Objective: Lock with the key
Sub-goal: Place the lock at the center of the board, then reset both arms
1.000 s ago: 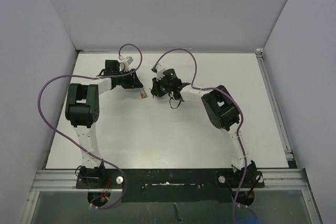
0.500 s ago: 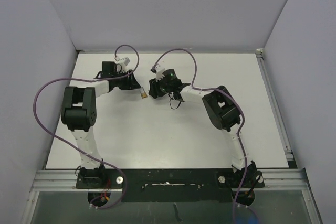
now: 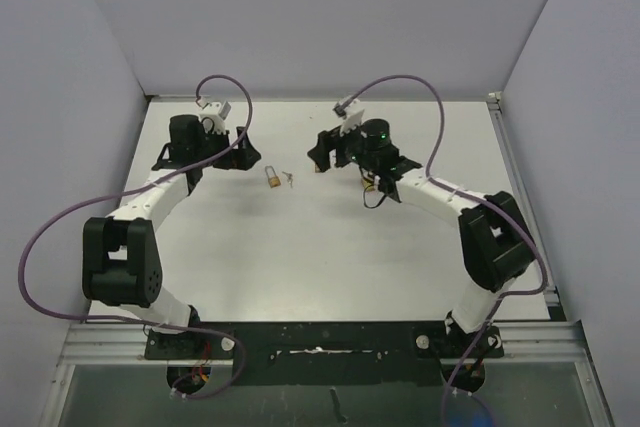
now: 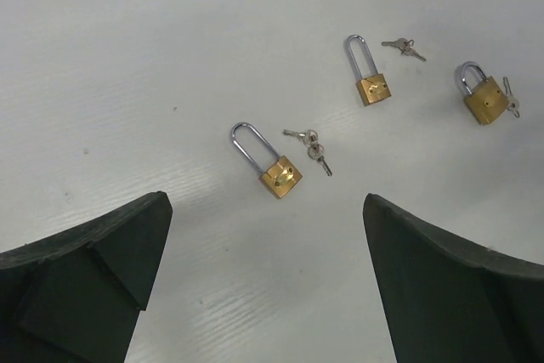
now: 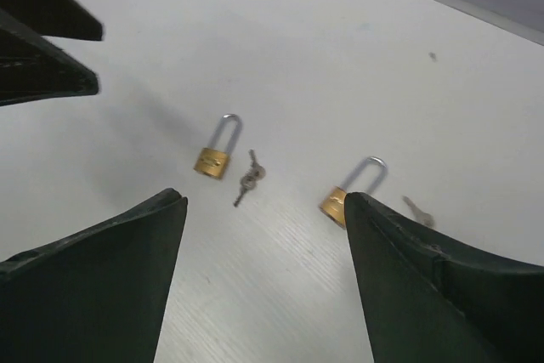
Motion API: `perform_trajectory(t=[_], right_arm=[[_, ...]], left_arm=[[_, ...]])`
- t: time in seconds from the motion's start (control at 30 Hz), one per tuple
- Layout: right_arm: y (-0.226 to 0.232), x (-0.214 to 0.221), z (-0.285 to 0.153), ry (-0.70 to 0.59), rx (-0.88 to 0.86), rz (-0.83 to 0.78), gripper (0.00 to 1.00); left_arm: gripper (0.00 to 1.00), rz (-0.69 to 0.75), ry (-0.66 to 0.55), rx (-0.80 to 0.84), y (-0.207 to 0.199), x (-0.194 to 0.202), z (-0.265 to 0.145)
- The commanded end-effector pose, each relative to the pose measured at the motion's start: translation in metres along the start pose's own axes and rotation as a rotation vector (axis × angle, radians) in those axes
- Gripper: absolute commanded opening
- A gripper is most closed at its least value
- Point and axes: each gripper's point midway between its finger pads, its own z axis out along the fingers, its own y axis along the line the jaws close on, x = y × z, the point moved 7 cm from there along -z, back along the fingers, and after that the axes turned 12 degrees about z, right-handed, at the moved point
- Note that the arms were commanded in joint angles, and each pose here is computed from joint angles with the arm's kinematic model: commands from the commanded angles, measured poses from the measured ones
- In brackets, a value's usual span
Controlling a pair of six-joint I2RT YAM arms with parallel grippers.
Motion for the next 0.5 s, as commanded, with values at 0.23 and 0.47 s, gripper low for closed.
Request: perform_trajectory(t=[0.23, 0.47], right_arm=[[-0.131, -0.011, -0.154, -0.308, 0.383, 0.260, 0.88], [-0.158, 0.007, -0.223, -0.382, 0.592, 0.312, 0.94]], left_arm=[[0.98, 0.083, -0.153, -0.259, -0.002, -0.012, -0.062], [0.98, 0.141, -0.269, -0.464, -0.014, -0.016, -0.079]])
